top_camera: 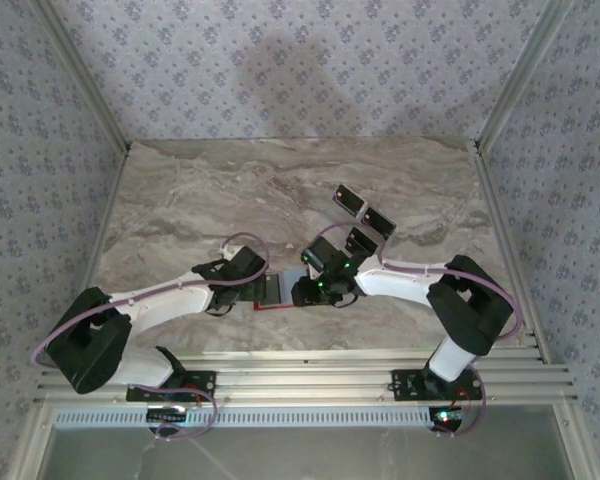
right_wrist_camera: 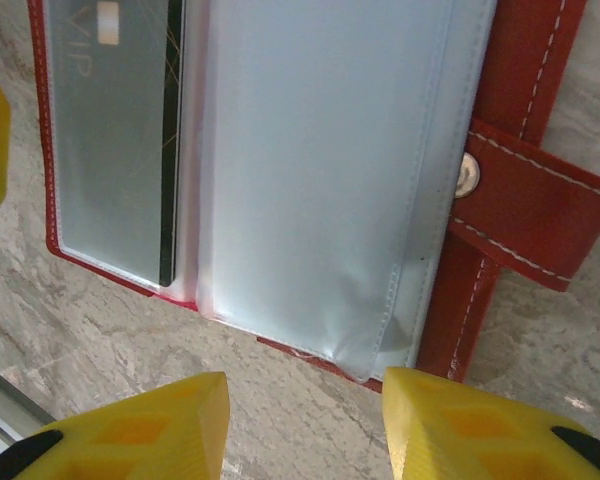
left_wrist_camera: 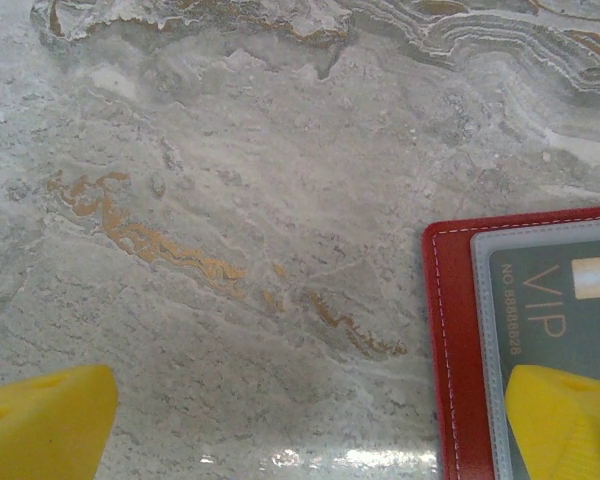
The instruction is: Put the credit cards into the card holder
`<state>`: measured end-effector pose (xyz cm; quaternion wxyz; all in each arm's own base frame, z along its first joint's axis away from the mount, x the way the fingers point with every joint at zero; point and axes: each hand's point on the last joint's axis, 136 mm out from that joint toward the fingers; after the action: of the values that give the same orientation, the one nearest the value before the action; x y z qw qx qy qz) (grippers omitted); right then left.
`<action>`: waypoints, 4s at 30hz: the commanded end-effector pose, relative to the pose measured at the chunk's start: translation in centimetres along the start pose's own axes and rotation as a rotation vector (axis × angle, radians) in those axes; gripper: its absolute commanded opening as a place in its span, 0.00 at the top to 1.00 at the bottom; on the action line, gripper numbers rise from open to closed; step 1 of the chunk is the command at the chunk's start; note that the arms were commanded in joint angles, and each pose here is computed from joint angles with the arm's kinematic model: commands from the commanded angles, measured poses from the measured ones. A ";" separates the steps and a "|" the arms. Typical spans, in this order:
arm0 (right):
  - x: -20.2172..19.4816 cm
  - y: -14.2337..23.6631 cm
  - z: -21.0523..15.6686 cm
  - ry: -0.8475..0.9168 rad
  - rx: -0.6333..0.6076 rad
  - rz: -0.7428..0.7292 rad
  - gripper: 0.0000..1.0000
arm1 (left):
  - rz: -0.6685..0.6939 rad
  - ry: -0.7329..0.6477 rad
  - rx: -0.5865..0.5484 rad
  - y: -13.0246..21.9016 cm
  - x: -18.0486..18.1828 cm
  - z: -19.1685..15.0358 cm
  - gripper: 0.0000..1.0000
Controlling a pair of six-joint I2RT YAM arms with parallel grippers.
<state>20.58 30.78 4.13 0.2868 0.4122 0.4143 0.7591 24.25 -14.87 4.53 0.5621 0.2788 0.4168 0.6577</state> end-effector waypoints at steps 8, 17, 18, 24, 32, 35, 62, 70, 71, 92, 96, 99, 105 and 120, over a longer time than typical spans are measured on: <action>0.3 -0.3 0.7 -0.022 -0.013 0.017 0.54 | -0.006 -0.006 -0.014 0.0 -0.7 0.4 0.00; 0.4 -0.5 1.1 -0.044 -0.017 0.040 0.54 | -0.010 -0.001 -0.016 0.1 -0.7 0.4 0.00; 0.3 -0.6 0.9 -0.048 -0.015 0.041 0.54 | -0.008 -0.003 -0.017 0.1 -0.6 0.4 0.00; 0.2 -0.4 0.4 -0.075 -0.018 0.042 0.55 | -0.009 -0.002 -0.020 0.1 -0.7 0.4 0.00; 0.0 -0.1 -0.1 -0.091 -0.026 0.033 0.55 | -0.011 -0.004 -0.021 0.1 -0.8 0.5 0.00; -0.1 -0.2 -0.1 -0.094 -0.028 0.033 0.56 | -0.009 -0.005 -0.020 0.1 -0.8 0.5 0.00; -0.4 -1.1 0.4 -0.132 -0.017 0.052 0.63 | -0.015 -0.001 -0.027 0.2 -0.6 0.3 0.00; -0.7 -1.3 -0.5 -0.138 -0.002 0.033 0.71 | -0.017 0.002 -0.031 0.2 -0.6 0.4 0.00; -0.8 -1.4 -0.6 -0.139 0.000 0.028 0.72 | -0.017 0.003 -0.030 0.2 -0.6 0.3 0.00; 2.9 0.1 3.0 -0.059 -0.054 0.089 1.00 | -0.002 0.071 -0.103 2.0 0.9 1.7 0.00; 3.7 -0.3 3.7 -0.042 -0.051 0.103 1.00 | -0.005 0.084 -0.114 2.4 1.2 1.8 0.00; 4.7 -0.8 4.4 -0.027 -0.043 0.119 1.00 | -0.009 0.094 -0.120 2.6 1.4 1.8 0.00; 8.5 -1.8 6.3 0.050 -0.004 0.195 0.87 | -0.001 0.122 -0.142 3.1 2.0 2.1 0.00; 1.7 5.9 7.0 0.026 -0.117 0.082 0.61 | -0.066 0.077 -0.111 3.3 0.3 1.9 0.00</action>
<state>24.61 35.64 11.50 0.2454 0.4121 0.3459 0.8064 24.03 -12.75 8.55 0.5636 0.1956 0.4050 0.6929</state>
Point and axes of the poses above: each hand's point on the last joint's axis, 136 mm out from that joint toward the fingers, its own y axis back along the fingers, its own x axis along the line the jaws close on, z = x × y, and after that the axes turned 14 degrees about y, right-handed
